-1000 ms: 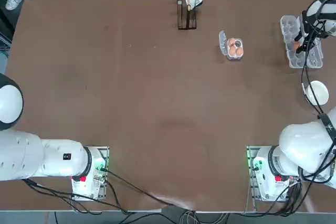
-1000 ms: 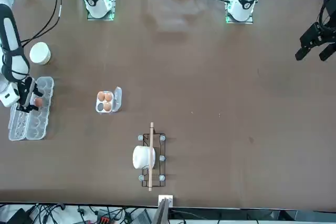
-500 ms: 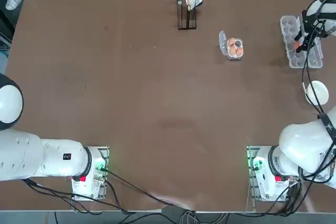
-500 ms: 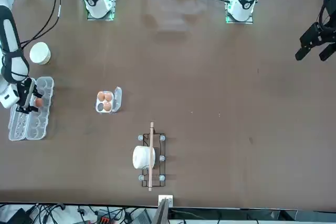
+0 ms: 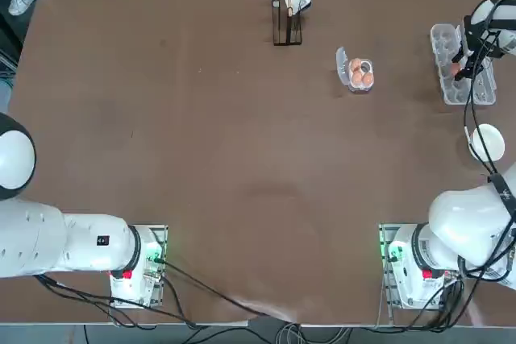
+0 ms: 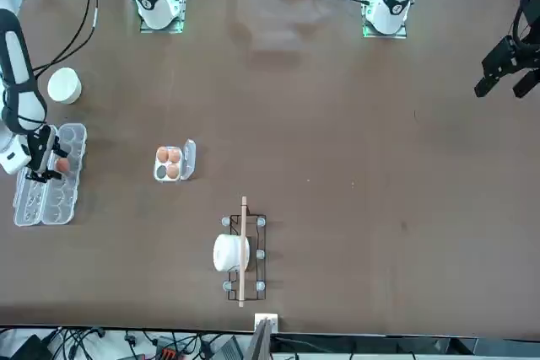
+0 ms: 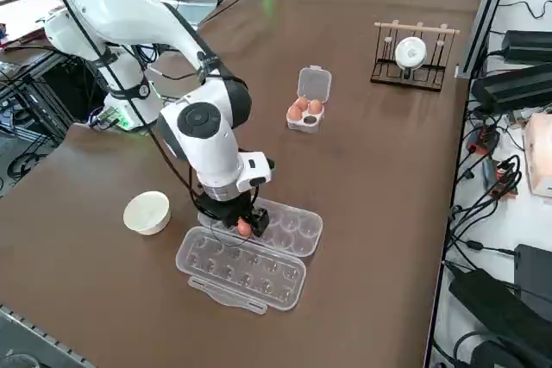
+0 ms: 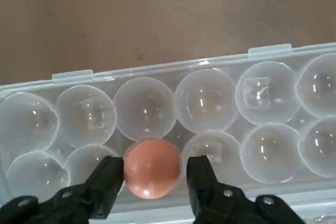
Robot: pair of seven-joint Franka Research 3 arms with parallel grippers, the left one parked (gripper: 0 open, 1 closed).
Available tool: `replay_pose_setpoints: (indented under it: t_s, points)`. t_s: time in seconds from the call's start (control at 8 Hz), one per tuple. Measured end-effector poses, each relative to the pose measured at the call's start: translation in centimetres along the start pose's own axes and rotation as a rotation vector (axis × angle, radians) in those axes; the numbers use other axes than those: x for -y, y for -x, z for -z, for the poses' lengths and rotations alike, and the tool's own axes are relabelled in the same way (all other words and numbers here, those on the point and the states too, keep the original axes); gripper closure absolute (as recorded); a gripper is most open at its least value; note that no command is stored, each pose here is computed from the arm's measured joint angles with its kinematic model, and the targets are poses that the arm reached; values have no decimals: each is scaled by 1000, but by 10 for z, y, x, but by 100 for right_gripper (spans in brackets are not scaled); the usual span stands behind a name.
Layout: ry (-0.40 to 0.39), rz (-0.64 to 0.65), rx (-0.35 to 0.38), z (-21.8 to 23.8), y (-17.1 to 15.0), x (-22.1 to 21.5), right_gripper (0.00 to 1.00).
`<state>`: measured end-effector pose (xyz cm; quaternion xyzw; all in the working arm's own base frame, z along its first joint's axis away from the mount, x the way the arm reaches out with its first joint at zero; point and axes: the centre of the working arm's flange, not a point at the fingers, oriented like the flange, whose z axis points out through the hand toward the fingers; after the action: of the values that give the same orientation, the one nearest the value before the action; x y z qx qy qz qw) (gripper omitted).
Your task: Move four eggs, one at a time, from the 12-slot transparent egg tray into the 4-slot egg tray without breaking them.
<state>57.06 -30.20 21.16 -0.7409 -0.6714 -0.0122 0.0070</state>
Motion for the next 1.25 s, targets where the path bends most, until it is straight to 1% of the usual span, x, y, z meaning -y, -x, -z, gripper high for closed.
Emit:
replay_pose_setpoints:
  t_s: [0.38, 0.5, 0.62, 1.25]
  points:
    - [-2, 3, -1, 0, -1, 0, 30]
    - [-5, 6, -4, 0, -2, 0, 34]
    - [-5, 10, -4, 1, -2, -1, 35]
    - [-8, 12, -5, 3, -2, 0, 40]
